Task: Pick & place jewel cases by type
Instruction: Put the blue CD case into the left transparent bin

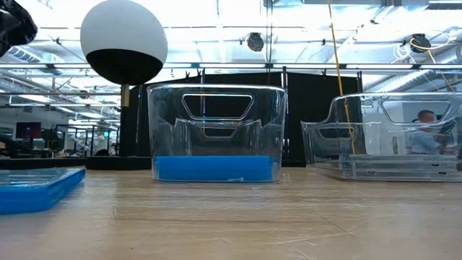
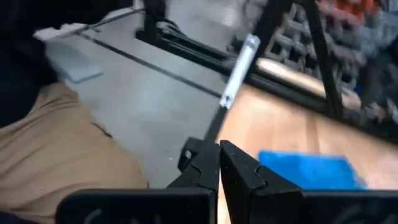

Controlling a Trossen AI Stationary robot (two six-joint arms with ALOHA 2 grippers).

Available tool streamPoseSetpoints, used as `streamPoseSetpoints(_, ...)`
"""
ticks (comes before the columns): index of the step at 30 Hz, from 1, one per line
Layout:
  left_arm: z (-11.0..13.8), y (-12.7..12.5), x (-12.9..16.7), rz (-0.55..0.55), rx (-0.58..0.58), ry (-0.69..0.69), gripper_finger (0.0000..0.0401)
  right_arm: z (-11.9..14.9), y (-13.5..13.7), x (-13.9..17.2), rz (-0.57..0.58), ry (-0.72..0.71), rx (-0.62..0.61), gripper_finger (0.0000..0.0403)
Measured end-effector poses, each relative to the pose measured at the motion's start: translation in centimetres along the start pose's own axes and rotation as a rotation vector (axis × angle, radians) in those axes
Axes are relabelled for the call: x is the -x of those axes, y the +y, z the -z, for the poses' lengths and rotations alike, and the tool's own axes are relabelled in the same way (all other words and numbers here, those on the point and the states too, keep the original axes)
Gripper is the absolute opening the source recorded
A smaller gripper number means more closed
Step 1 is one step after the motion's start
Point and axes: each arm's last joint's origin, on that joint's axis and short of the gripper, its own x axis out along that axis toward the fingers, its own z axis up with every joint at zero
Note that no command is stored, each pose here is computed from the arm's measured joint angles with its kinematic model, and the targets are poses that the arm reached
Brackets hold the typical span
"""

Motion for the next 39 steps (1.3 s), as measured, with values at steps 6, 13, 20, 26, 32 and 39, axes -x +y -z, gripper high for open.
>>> streamPoseSetpoints(6, 0.9, -1.8, -1.2, 0.074, -0.057, 0.066, 0.0007, 1.1, -1.9, -0.9, 0.042, 0.014, -0.248, 0.0006)
streamPoseSetpoints(13, 2.9, -3.0, -2.9, 0.046, -0.146, 0.189, 0.0025, 3.0, -3.8, -1.9, 0.091, 0.047, -0.45, 0.0006)
streamPoseSetpoints(20, 3.6, -3.5, -3.6, 0.034, -0.156, 0.216, 0.0091, 3.5, -5.6, -2.5, 0.057, -0.021, -0.559, 0.0029)
streamPoseSetpoints(26, 4.1, -4.0, -3.7, 0.039, -0.266, 0.216, 0.014, 4.4, -6.4, -2.8, 0.046, -0.014, -0.641, 0.0048)
streamPoseSetpoints(32, 3.9, -4.3, -4.1, -0.011, -0.416, 0.206, 0.0154, 6.7, -5.9, -3.6, 0.112, 0.07, -0.709, 0.001)
streamPoseSetpoints(39, 3.9, -5.0, -5.3, -0.038, -0.582, 0.251, 0.0154, 8.2, -6.3, -4.0, 0.21, 0.131, -0.824, 0.0006)
